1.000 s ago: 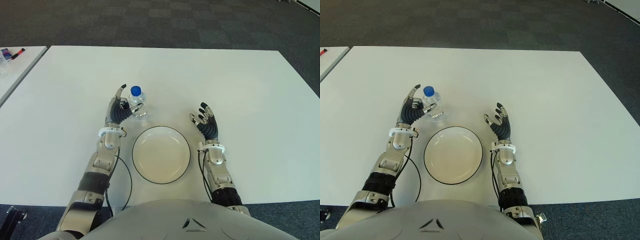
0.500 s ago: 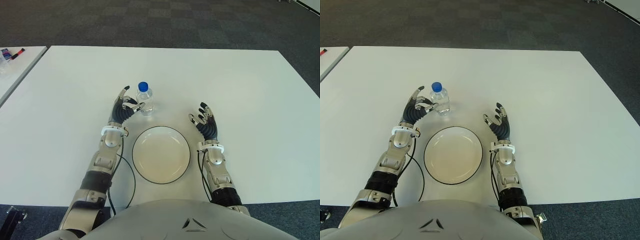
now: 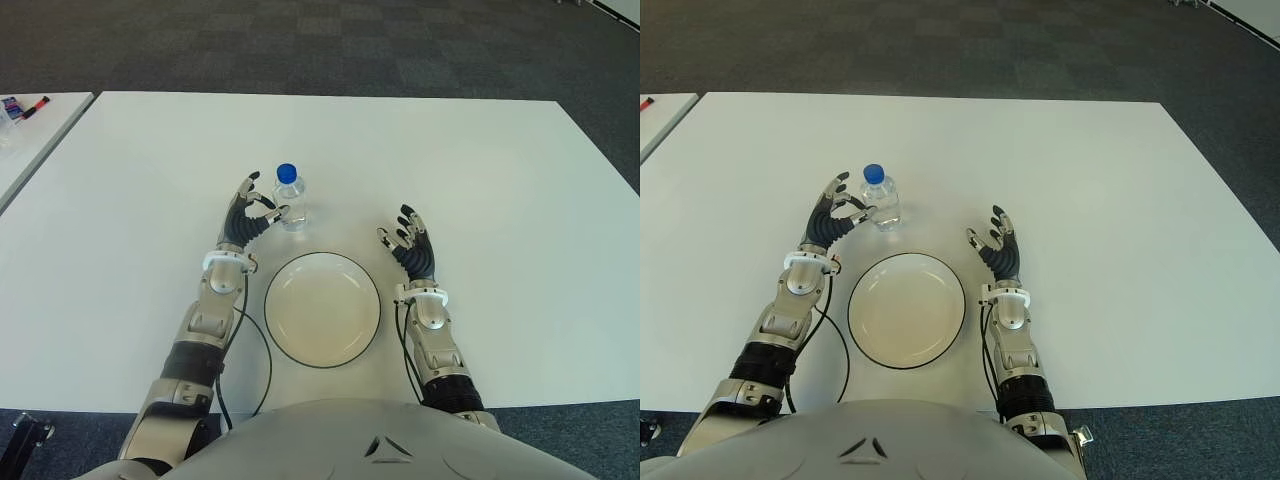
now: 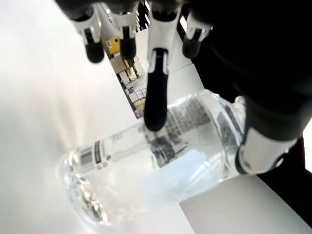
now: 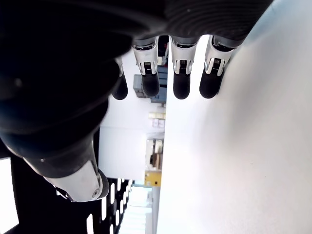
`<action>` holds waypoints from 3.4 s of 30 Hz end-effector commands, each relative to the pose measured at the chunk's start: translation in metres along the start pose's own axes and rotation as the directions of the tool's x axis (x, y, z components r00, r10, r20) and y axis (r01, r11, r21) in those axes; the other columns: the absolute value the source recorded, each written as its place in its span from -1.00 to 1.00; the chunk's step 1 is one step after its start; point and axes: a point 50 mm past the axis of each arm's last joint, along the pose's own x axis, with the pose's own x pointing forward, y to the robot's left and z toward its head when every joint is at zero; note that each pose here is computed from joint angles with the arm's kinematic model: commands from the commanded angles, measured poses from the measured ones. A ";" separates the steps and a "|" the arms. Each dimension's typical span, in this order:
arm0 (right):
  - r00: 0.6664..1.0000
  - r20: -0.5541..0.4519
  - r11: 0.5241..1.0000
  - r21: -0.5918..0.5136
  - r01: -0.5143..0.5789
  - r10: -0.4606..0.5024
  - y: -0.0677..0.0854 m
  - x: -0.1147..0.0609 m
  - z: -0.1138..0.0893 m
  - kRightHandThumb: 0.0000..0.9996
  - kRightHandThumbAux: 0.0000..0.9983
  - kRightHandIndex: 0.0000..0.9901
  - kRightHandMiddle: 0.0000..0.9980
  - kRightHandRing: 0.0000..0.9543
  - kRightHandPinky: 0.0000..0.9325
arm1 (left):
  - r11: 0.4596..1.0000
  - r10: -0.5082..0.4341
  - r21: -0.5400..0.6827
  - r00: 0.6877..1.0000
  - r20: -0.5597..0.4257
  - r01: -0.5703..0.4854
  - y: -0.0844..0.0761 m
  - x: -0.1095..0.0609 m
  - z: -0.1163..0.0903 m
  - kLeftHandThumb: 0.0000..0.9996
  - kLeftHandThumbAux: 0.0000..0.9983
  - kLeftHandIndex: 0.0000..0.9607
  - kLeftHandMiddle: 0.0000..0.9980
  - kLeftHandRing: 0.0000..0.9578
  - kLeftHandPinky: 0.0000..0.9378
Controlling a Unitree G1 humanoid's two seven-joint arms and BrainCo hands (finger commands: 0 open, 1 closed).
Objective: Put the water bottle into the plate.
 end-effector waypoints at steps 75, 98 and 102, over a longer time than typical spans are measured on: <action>0.999 -0.029 1.000 -0.019 -0.014 0.014 0.000 0.000 -0.004 -0.39 0.50 -0.79 -0.81 -0.82 -0.75 | 0.992 0.016 0.121 0.996 0.088 -0.026 0.022 -0.026 -0.029 -0.38 0.15 -1.00 -0.90 -0.92 -0.96; 0.999 -0.037 0.999 0.005 -0.034 0.034 0.000 0.000 -0.006 -0.34 0.51 -0.81 -0.80 -0.81 -0.74 | 0.995 0.019 0.102 1.000 0.008 -0.020 0.033 -0.070 -0.024 -0.44 -0.08 -1.00 -1.00 -1.00 -1.00; 0.999 -0.034 0.999 0.006 -0.033 0.034 0.000 0.000 -0.005 -0.34 0.53 -0.82 -0.81 -0.81 -0.74 | 0.997 0.010 0.077 1.000 0.011 -0.011 0.033 -0.071 -0.023 -0.41 -0.07 -1.00 -1.00 -1.00 -1.00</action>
